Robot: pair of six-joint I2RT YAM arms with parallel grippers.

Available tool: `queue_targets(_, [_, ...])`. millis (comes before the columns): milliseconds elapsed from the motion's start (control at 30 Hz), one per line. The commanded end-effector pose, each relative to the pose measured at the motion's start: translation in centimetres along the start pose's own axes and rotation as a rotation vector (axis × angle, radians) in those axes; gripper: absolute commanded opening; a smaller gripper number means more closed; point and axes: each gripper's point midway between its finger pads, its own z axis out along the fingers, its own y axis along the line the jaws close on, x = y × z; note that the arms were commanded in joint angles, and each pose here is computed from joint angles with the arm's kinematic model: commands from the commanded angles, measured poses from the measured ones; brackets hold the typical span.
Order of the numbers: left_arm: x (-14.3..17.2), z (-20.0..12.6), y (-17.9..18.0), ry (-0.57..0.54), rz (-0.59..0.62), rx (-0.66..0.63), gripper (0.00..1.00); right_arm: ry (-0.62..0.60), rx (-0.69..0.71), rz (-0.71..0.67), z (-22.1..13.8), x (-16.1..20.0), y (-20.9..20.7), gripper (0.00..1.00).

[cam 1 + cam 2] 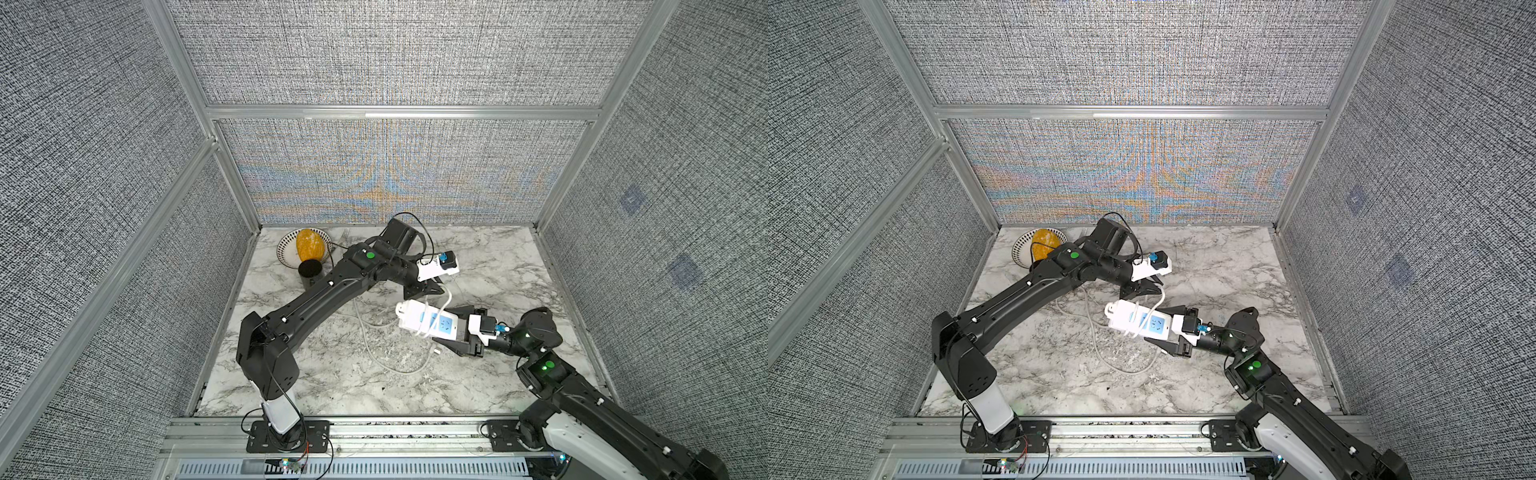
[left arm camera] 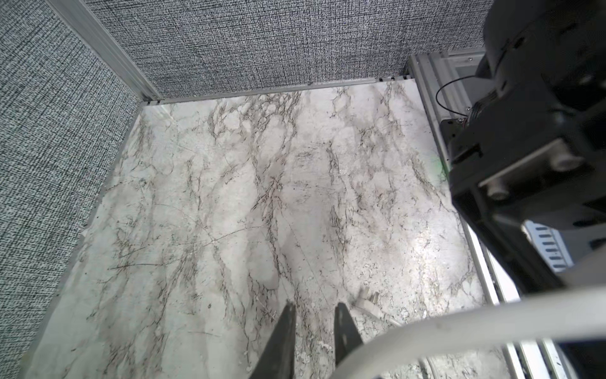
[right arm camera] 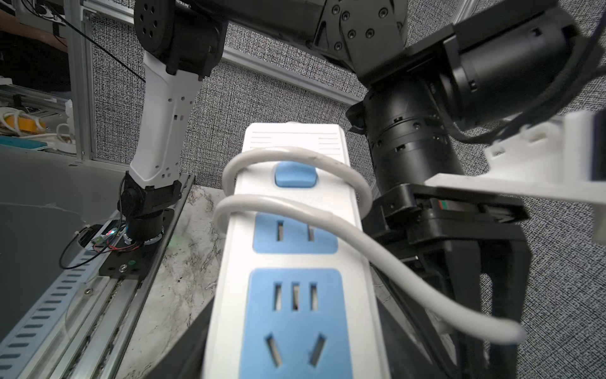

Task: Wrap the cord around the power strip
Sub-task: Wrap the power cord around the power strip.

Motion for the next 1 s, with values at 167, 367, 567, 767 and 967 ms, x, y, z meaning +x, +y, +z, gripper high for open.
queue_targets(167, [0.2,1.6,-1.0,-0.09,-0.126,0.081,0.24,-0.098,0.104,-0.065,-0.7,-2.5,-1.5,0.0])
queue_targets(367, [1.5,2.6,-1.0,-0.122,-0.197,0.064,0.24,-0.107,0.138,-0.08,-1.0,-2.9,-1.9,0.0])
queue_targets(567, [2.9,3.8,-1.0,-0.12,-0.274,0.069,0.23,-0.152,0.214,-0.106,-2.0,-3.9,-2.6,0.0])
queue_targets(767, [4.6,4.8,-1.4,-0.132,-0.354,0.075,0.23,-0.159,0.289,-0.129,-2.6,-4.4,-3.7,0.0])
queue_targets(967, [6.0,5.4,-1.6,-0.132,-0.406,0.056,0.22,-0.153,0.353,-0.133,-3.0,-4.3,-4.7,0.0])
